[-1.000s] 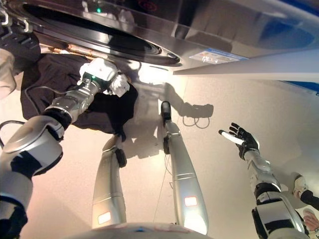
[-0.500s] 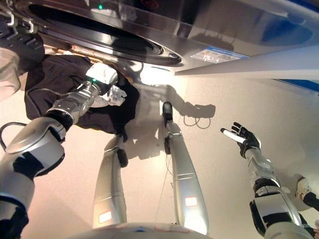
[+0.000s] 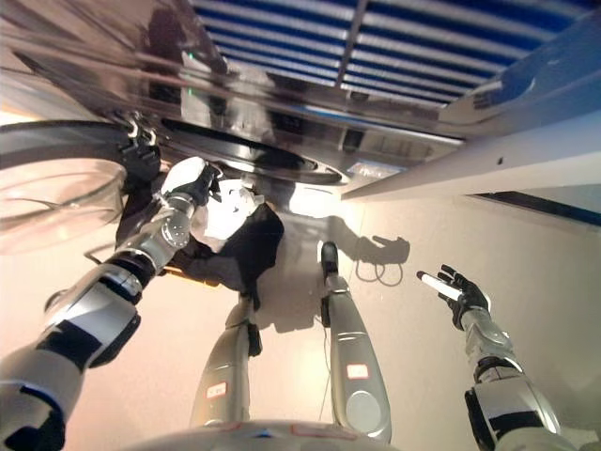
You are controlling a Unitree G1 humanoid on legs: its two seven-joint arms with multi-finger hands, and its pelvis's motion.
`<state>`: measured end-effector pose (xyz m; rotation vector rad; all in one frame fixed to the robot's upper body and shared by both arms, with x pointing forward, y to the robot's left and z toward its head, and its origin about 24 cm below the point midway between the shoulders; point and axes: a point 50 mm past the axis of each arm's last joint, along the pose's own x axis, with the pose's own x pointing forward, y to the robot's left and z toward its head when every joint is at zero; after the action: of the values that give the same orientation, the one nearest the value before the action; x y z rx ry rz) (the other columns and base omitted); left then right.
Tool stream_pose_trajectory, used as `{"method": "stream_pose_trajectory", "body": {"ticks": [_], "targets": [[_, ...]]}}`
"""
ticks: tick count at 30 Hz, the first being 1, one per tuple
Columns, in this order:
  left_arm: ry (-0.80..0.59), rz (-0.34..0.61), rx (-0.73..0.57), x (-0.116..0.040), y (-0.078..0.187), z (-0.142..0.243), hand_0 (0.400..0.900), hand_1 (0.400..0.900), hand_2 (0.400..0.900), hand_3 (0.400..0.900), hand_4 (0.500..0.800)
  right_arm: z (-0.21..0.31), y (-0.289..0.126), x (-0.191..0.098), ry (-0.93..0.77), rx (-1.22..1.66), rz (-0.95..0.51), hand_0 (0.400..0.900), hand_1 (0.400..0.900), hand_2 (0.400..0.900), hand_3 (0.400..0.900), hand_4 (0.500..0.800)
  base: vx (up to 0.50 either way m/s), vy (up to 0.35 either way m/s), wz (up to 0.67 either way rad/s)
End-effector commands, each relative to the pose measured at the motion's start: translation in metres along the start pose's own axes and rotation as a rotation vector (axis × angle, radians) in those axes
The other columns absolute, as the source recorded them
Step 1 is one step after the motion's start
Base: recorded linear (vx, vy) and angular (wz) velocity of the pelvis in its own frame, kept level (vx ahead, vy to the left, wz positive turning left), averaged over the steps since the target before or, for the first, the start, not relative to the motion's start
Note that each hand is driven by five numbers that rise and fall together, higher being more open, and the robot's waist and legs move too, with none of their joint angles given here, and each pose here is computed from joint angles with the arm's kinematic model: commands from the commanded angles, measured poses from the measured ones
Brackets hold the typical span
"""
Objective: Put the clothes in the basket into the washing machine.
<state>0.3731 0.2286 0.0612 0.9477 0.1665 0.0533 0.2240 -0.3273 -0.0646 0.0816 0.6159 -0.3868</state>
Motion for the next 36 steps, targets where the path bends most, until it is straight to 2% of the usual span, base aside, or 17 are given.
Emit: {"method": "stream_pose_trajectory", "body": {"ticks": [1,3,5,7,8,11,13,19,22,24,27,28,30,31,32,33,36], "targets": [[0.075,0.099,-0.695,-0.002,0.003,-0.007,0.4,0.4,0.4,0.4,0.5,-0.041,-0.046,-0.023,0.142,-0.006,-0.142,0.9,0.9,0.9,0.9,0.8,0.046,-0.024,0.0],[0.106,0.105,-0.976,-0.005,-0.007,-0.011,0.4,0.4,0.4,0.4,0.5,-0.048,-0.048,-0.025,0.164,0.009,-0.156,0.9,0.9,0.9,0.9,0.8,0.045,-0.022,-0.01],[0.136,0.116,-1.17,-0.004,-0.011,-0.011,0.4,0.4,0.4,0.4,0.5,-0.05,-0.05,-0.026,0.18,0.014,-0.164,0.9,0.9,0.9,0.9,0.8,0.053,-0.014,-0.07],[0.133,0.091,-1.216,-0.003,-0.017,-0.002,0.4,0.4,0.4,0.4,0.5,-0.05,-0.046,-0.025,0.176,0.037,-0.164,0.9,0.9,0.9,0.9,0.8,0.015,-0.015,0.02],[0.175,0.094,-1.303,-0.003,-0.026,0.002,0.4,0.4,0.4,0.4,0.5,-0.049,-0.032,-0.021,0.179,0.036,-0.127,0.9,0.9,0.9,0.9,0.8,0.009,-0.038,0.07],[0.148,0.105,-1.43,0.009,-0.015,0.032,0.4,0.4,0.4,0.4,0.5,-0.037,-0.009,-0.009,0.17,0.026,-0.092,0.9,0.9,0.9,0.9,0.8,0.02,-0.026,-0.03],[0.116,0.102,-1.409,0.015,-0.006,0.048,0.4,0.4,0.4,0.4,0.5,-0.035,0.002,-0.006,0.169,0.032,-0.082,0.9,0.9,0.9,0.9,0.8,-0.009,-0.012,-0.08],[0.063,0.142,-1.478,0.025,0.018,0.08,0.4,0.4,0.4,0.4,0.5,-0.022,0.023,0.002,0.124,0.073,-0.067,0.9,0.9,0.9,0.9,0.8,0.019,-0.018,-0.24],[0.053,0.17,-1.485,0.026,0.029,0.08,0.4,0.4,0.4,0.4,0.5,-0.024,0.027,0.001,0.124,0.082,-0.067,0.9,0.9,0.9,0.9,0.8,0.007,-0.018,-0.31],[0.026,0.201,-1.491,0.029,0.043,0.087,0.4,0.4,0.4,0.4,0.5,-0.023,0.028,0.002,0.113,0.099,-0.076,0.9,0.9,0.9,0.9,0.8,0.036,-0.017,-0.34],[-0.017,0.29,-1.492,0.03,0.079,0.083,0.4,0.4,0.4,0.4,0.5,-0.027,0.026,-0.001,0.1,0.118,-0.083,0.9,0.9,0.9,0.9,0.8,0.05,-0.025,-0.22],[-0.017,0.29,-1.492,0.03,0.08,0.083,0.4,0.4,0.4,0.4,0.5,-0.027,0.026,-0.001,0.1,0.118,-0.083,0.9,0.9,0.9,0.9,0.8,0.035,-0.009,-0.11],[-0.079,0.336,-1.475,0.03,0.106,0.089,0.4,0.4,0.4,0.4,0.5,-0.039,0.017,-0.006,0.106,0.127,-0.102,0.9,0.9,0.9,0.9,0.8,0.054,-0.022,-0.12],[-0.086,0.341,-1.449,0.03,0.109,0.089,0.463,0.463,0.463,0.463,0.538,-0.045,0.016,-0.009,0.114,0.121,-0.102,0.9,0.9,0.9,0.9,0.8,0.06,-0.022,-0.07],[-0.084,0.354,-1.434,0.03,0.112,0.087,0.767,0.767,0.767,0.767,0.72,-0.051,0.015,-0.011,0.124,0.113,-0.103,0.9,0.9,0.9,0.9,0.8,0.047,-0.007,0.0],[-0.095,0.363,-1.426,0.03,0.115,0.089,0.9,0.9,0.9,0.9,0.8,-0.053,0.012,-0.013,0.125,0.116,-0.112,0.9,0.9,0.9,0.9,0.8,0.045,-0.001,0.03],[-0.082,0.382,-1.403,0.029,0.119,0.079,0.9,0.9,0.9,0.9,0.8,-0.058,0.013,-0.015,0.126,0.109,-0.096,0.9,0.9,0.9,0.9,0.8,0.04,0.006,0.05]]}}
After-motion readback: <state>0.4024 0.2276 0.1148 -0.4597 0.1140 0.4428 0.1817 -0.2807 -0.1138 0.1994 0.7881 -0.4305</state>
